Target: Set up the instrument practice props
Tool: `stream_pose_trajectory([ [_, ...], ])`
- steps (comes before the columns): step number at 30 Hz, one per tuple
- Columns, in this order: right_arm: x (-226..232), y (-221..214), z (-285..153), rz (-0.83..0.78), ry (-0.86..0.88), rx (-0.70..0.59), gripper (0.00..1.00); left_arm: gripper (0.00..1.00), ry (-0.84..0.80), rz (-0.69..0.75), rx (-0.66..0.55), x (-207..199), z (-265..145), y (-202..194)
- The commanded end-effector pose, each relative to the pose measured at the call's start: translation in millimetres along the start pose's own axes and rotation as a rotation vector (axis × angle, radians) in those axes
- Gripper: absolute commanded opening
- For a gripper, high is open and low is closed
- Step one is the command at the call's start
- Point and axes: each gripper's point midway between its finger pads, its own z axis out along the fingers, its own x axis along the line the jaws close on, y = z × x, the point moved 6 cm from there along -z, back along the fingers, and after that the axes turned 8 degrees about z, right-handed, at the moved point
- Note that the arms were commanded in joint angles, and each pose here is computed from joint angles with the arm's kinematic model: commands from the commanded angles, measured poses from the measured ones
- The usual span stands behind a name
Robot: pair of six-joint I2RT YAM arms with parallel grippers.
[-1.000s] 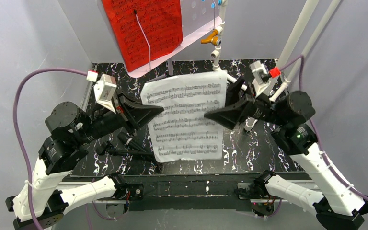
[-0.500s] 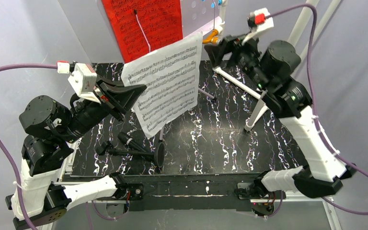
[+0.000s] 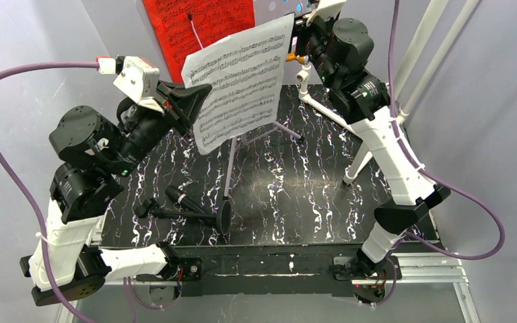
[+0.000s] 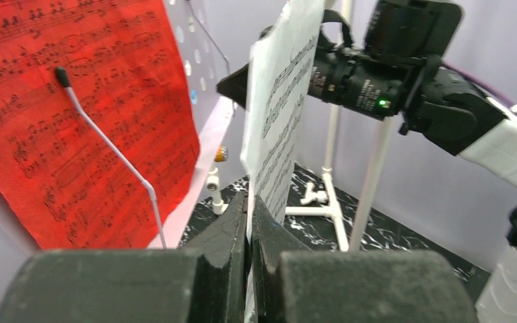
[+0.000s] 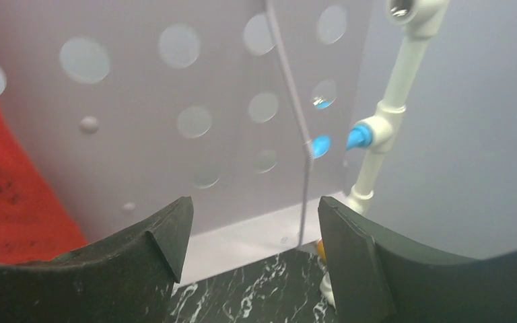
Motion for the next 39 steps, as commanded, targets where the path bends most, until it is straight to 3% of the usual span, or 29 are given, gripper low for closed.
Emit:
stream_pose_trajectory([
  [1,-14.2,53.9,-1.4,0.018,-0.03,-0.196,0.76,0.0,0.15,0.039,-0.086,22.3,0.5,23.5],
  [7,-20.3,53.9,14.2,0.017,0.017,-0.241,0.73,0.0,0.218,0.052,-0.14,29.3,11.9,31.3],
  [20,-25.7,60.3,38.6,0.05,0.107,-0.332,0.52,0.0,0.272,0.02,-0.245,33.0,35.3,51.9],
  [39,-18.6,55.8,51.5,0.023,0.184,-0.366,0.3,0.0,0.33,0.069,-0.269,37.3,57.6,55.1],
])
